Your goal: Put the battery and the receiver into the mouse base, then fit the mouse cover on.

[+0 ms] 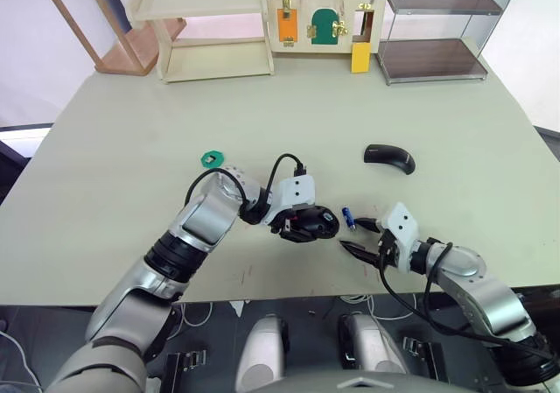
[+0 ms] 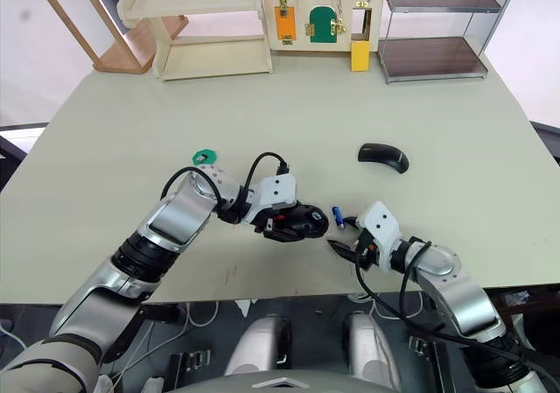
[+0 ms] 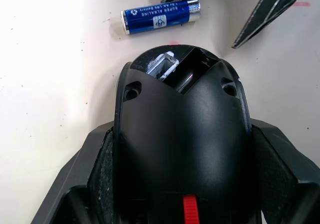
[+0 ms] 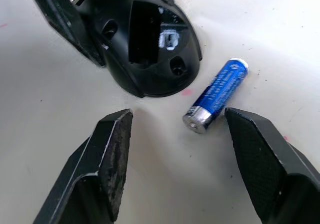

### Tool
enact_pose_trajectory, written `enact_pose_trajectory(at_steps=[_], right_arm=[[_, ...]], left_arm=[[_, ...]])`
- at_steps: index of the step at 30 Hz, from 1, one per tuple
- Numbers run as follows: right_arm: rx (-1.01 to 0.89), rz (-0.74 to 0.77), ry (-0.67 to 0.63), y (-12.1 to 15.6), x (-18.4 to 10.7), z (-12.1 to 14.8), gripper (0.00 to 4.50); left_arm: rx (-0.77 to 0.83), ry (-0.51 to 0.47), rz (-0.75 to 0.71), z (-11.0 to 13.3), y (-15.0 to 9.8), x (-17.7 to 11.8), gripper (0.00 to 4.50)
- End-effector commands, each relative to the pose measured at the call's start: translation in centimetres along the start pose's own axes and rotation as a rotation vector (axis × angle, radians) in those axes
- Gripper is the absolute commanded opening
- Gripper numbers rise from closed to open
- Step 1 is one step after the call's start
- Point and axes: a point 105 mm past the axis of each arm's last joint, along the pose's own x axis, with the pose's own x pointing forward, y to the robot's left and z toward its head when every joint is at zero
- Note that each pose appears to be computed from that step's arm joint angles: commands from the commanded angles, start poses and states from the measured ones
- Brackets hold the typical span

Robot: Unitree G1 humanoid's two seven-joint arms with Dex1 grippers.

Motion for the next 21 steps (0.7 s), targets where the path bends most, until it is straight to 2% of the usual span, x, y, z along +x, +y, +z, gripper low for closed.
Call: enact_pose_trajectory(at_steps=[1, 10, 12, 13, 15, 16, 17, 18, 21], right_arm=[[-0.026, -0.038, -0.034, -0.63, -0.22, 0.84, 3.11], [-0.060, -0.119, -0.050, -1.48, -0.56, 0.95, 3.11], [-0.061, -0.122, -0.049, -1.45, -0.57, 0.82, 2.45], [-0.062, -0.123, -0.050, -1.41, -0.55, 0.80, 2.45], [-0.063, -0.123, -0.053, -1.33, -0.44, 0.82, 0.99], [-0.066, -0.119, -0.054, -1.26, -0.30, 0.84, 0.66], [-0.067, -0.116, -0.054, -1.21, -0.21, 0.86, 0.51], [-0.069, -0.117, -0.054, -1.22, -0.12, 0.85, 0.17], [-0.069, -0.123, -0.052, -1.33, -0.10, 0.77, 0.17]], left_arm=[[-0.075, 0.078, -0.079, -2.63, -1.65, 1.26, 2.93], [-0.072, 0.084, -0.086, -2.79, -1.73, 1.15, 2.93], [-0.073, 0.083, -0.088, -2.76, -1.73, 1.15, 2.93], [-0.072, 0.084, -0.089, -2.78, -1.75, 1.15, 2.93], [-0.071, 0.086, -0.089, -2.83, -1.74, 1.16, 2.93], [-0.071, 0.086, -0.090, -2.83, -1.75, 1.17, 2.93], [-0.071, 0.086, -0.090, -2.82, -1.76, 1.18, 2.93], [-0.071, 0.085, -0.091, -2.83, -1.78, 1.19, 2.93], [-0.072, 0.085, -0.092, -2.83, -1.83, 1.20, 2.93]])
